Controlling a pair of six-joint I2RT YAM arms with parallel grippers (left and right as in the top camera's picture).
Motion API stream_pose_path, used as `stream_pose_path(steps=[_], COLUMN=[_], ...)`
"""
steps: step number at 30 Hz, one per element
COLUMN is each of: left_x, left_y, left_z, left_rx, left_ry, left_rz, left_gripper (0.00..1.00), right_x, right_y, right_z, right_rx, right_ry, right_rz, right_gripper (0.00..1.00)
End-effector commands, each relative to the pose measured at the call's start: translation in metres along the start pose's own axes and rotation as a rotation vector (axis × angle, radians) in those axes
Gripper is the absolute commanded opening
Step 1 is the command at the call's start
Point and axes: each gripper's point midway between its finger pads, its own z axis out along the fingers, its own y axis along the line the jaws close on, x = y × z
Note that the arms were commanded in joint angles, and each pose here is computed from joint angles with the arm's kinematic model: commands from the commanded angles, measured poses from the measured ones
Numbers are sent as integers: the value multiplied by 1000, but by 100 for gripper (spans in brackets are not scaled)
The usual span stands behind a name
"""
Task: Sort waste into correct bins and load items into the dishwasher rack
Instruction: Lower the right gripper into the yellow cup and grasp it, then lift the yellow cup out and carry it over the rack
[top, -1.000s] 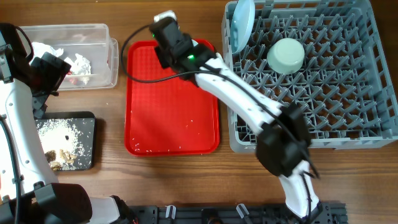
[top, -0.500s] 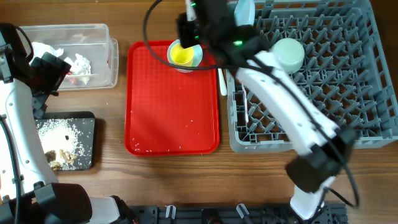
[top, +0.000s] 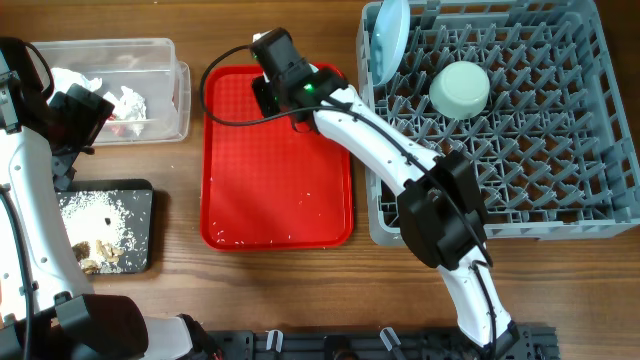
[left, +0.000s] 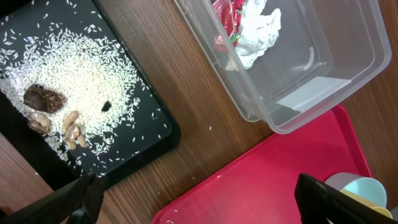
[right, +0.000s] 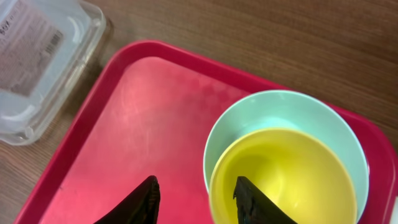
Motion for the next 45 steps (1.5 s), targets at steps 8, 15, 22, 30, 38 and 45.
stream_pose_path(steps=[8, 15, 22, 30, 38, 45], left_x=[-3, -3, -3, -3, -3, -3], left_y=[3, 3, 3, 3, 3, 3], left_z=[0, 0, 0, 0, 0, 0], left_rx=[-11, -11, -11, -11, -11, -11], left_ry=[-10, -10, -10, -10, -10, -10], left_rz=[-8, -8, -8, -8, -8, -8], left_gripper=[100, 100, 100, 100, 100, 100], right_x=[44, 38, 9, -66, -15, 7], right_y=[-13, -19, -21, -42, -155, -210], right_z=[35, 34, 6, -128, -247, -273], right_rx=[140, 175, 196, 183, 217, -184], right_ry=[106, 83, 10, -187, -11, 24], right_rz=[-74, -105, -91, -4, 295, 417], right_gripper=[39, 27, 4, 4, 4, 4])
